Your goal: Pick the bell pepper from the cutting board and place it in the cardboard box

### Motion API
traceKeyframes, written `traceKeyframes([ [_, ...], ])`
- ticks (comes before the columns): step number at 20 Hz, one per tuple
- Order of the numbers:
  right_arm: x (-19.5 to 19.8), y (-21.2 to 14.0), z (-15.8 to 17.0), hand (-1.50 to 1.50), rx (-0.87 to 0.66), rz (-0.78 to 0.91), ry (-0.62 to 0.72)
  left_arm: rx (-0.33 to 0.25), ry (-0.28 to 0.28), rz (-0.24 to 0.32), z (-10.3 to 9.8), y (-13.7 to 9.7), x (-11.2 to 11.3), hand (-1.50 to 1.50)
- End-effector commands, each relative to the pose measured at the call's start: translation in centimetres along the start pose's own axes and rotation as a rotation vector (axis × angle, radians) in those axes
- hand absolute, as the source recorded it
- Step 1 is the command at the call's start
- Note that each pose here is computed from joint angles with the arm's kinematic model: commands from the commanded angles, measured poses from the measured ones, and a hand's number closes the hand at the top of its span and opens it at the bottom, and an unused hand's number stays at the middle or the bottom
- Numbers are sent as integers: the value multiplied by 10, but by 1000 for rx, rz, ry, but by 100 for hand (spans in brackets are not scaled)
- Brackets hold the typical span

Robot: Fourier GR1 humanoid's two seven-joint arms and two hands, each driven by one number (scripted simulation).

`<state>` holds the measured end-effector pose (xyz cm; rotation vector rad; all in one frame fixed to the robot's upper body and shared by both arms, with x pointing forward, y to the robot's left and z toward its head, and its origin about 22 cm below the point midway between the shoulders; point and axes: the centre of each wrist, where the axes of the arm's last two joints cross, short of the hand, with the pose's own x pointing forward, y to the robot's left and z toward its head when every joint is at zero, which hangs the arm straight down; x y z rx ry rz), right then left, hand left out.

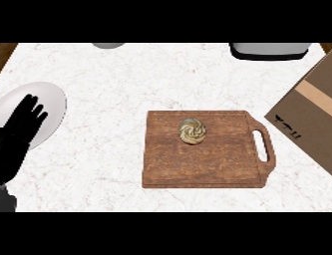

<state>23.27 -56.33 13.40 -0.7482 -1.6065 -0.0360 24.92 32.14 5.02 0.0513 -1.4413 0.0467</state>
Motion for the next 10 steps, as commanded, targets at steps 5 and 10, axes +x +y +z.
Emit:
traceKeyframes([
  [5, -13, -59, 6, -150, 24, -35, -7, -5, 2, -26, 5, -8, -16, 0],
  [10, -29, -61, 14, -150, 35, 11, -44, -22, -2, -2, -4, 4, 7, 0],
])
